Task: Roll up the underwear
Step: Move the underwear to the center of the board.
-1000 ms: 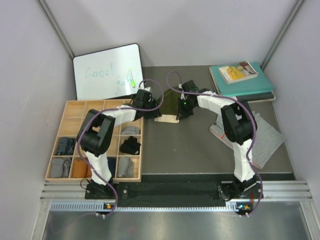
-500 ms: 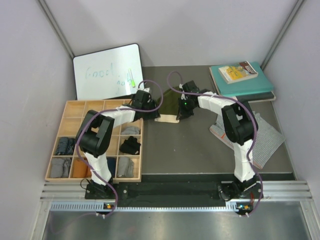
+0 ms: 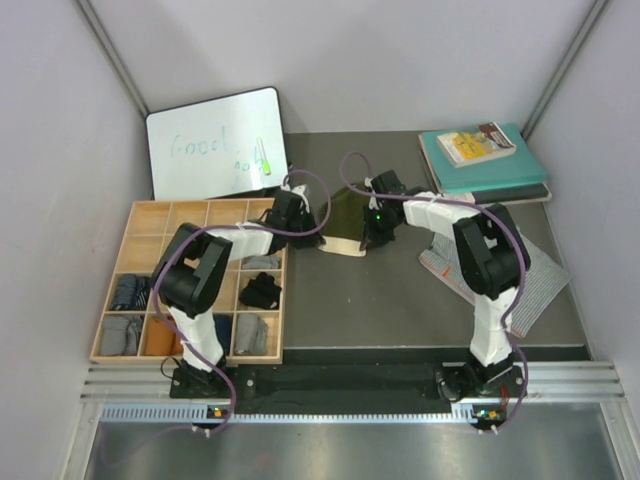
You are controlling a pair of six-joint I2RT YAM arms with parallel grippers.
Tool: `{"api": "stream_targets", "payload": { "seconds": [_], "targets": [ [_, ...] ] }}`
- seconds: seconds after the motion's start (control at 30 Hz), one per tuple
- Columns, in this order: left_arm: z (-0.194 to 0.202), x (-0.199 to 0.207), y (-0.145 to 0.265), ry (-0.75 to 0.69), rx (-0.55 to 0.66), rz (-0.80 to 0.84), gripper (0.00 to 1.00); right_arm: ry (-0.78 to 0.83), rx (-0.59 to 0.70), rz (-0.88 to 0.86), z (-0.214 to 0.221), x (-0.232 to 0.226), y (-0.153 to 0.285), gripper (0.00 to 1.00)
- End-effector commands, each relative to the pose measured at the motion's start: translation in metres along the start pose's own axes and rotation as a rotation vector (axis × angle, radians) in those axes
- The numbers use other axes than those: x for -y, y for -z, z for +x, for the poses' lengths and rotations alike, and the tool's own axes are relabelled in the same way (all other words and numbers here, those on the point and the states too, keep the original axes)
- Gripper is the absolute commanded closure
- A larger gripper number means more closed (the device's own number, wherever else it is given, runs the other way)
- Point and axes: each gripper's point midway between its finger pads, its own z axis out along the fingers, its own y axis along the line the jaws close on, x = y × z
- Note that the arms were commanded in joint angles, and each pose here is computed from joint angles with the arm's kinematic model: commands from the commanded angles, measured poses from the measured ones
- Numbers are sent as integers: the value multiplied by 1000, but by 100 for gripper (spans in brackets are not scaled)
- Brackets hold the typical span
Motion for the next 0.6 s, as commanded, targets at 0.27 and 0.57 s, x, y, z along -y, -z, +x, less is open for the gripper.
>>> {"api": "stream_targets", "payload": {
  "seconds": [0.27,0.57],
  "targets": [
    [113,43,58,25,-159,78,100,12,-101,27,117,13,60,100],
    [169,38,84,141,-148,73,100,-27,101,-93,125,-16,117,53]
  ]
}}
